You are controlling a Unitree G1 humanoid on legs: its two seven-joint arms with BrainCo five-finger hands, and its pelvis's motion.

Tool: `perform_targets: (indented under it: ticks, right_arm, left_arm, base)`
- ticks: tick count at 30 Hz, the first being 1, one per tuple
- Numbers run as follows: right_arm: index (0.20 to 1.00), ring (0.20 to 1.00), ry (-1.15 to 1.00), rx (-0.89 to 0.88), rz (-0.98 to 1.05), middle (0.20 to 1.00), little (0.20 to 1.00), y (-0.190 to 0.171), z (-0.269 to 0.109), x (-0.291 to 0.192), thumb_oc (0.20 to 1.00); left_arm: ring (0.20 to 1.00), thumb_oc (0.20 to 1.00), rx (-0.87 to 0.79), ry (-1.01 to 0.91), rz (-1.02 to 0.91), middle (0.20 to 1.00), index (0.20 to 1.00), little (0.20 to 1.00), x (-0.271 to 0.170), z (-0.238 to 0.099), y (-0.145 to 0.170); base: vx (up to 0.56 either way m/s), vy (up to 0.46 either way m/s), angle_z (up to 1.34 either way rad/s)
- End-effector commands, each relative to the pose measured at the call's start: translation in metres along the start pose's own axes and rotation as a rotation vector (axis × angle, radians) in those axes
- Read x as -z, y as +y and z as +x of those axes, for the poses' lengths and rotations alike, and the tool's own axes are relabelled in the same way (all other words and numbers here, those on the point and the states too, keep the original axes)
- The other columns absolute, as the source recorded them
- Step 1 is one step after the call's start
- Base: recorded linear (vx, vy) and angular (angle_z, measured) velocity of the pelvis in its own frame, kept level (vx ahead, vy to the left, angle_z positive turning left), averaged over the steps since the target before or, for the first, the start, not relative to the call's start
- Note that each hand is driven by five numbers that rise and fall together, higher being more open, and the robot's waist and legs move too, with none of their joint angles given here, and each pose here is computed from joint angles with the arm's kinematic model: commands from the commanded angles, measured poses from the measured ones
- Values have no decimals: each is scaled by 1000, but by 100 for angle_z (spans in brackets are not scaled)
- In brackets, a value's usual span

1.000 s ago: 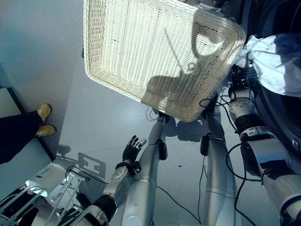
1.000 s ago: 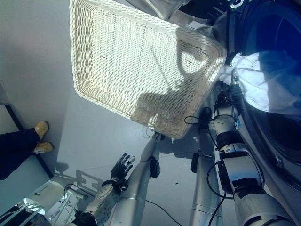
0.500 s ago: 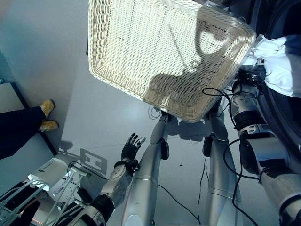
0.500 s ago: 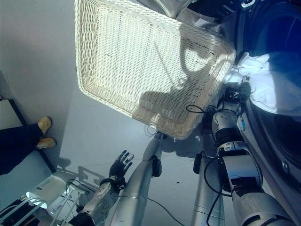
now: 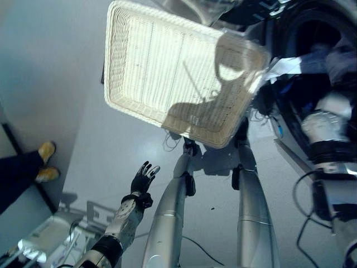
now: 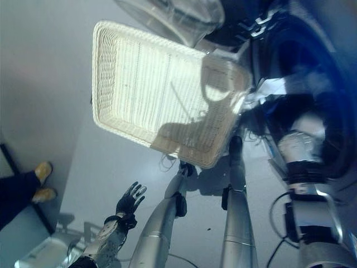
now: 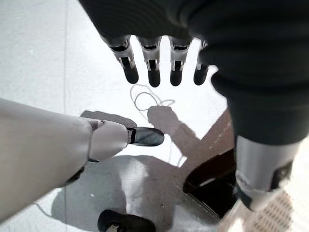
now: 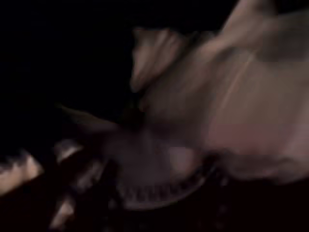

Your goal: Put the clothes into the washing machine.

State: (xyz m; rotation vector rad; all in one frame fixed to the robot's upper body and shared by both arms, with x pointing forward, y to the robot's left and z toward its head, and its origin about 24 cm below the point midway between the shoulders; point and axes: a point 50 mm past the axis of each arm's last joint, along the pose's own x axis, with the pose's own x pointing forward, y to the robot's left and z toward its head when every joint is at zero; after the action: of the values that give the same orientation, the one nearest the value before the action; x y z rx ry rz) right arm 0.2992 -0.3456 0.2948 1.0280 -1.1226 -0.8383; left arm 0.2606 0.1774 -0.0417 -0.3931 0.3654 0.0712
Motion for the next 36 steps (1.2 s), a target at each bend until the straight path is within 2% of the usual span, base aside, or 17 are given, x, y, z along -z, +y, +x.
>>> perform_targets:
  ticks: [1, 8, 12, 13, 14, 15, 17, 18, 20, 21, 23, 25, 29, 34, 36]
  right_arm:
    - [200, 200, -336, -131, 33, 200, 200, 29, 43, -88, 200]
    - [200, 200, -422, 39, 57, 200, 200, -7, 67, -119, 200]
    - [200, 200, -362, 171, 148, 200, 200, -33, 77, -121, 200]
    - [438, 438, -310, 223, 161, 438, 438, -44, 80, -117, 438]
    - [944, 944, -181, 322, 165, 944, 944, -71, 84, -105, 944]
    - [1000, 1000, 47, 444, 100, 1000, 1000, -103, 85, -86, 1000]
    - [1000, 1000, 240, 487, 28, 1000, 1000, -117, 83, -69, 1000]
    - [1000, 1000, 466, 466, -113, 1000, 1000, -121, 75, -47, 1000]
    - [1000, 1000, 544, 442, -235, 1000, 1000, -124, 70, -39, 1000]
    - [1000, 1000, 653, 393, -321, 1000, 1000, -125, 63, -29, 1000]
    - [1000, 1000, 727, 379, -353, 1000, 1000, -127, 56, -20, 1000]
    - [1000, 1000, 927, 311, -319, 1000, 1000, -131, 36, 3, 1000]
    - [1000, 1000, 973, 284, -272, 1000, 1000, -135, 23, 16, 1000]
    - [1000, 1000, 910, 231, -152, 1000, 1000, -127, 19, 26, 1000]
    - [1000, 1000, 880, 152, -114, 1000, 1000, -125, 4, 38, 1000]
  left_arm:
    - [1000, 1000, -77, 85, -23, 1000, 1000, 1000, 20, -17, 28]
    - [1000, 1000, -102, 97, -12, 1000, 1000, 1000, 17, -17, 38]
    - [1000, 1000, -103, 98, -4, 1000, 1000, 1000, 15, -16, 40]
    - [1000, 1000, -105, 98, -1, 1000, 1000, 1000, 13, -15, 41]
    - [1000, 1000, -106, 99, 7, 1000, 1000, 1000, 10, -14, 43]
    - [1000, 1000, -111, 103, 20, 1000, 1000, 1000, 6, -12, 46]
    - [1000, 1000, -108, 99, 38, 1000, 1000, 1000, 0, -10, 47]
    - [1000, 1000, -107, 90, 63, 1000, 1000, 1000, -9, -8, 52]
    - [1000, 1000, -110, 86, 75, 1000, 1000, 1000, -11, -9, 55]
    - [1000, 1000, -109, 80, 83, 1000, 1000, 1000, -15, -9, 59]
    - [1000, 1000, -108, 76, 87, 1000, 1000, 1000, -18, -8, 60]
    - [1000, 1000, -104, 66, 106, 1000, 1000, 1000, -24, -6, 63]
    - [1000, 1000, -104, 59, 103, 1000, 1000, 1000, -23, -5, 60]
    - [1000, 1000, -108, 57, 94, 1000, 1000, 1000, -14, -5, 53]
    - [1000, 1000, -118, 60, 80, 1000, 1000, 1000, -2, -7, 46]
  base:
    - [36, 8, 1]
    - [41, -30, -1]
    - [27, -55, 4]
    - [24, -93, 4]
    - [41, -115, 7]
    - [42, -125, 9]
    - [13, -147, 13]
    - [-13, -157, 19]
    - [-15, -123, 18]
    - [-16, -92, 19]
    - [-13, -57, 13]
    - [-16, -54, 5]
    - [0, 0, 0]
    - [-21, 35, -1]
    - [-51, 82, -2]
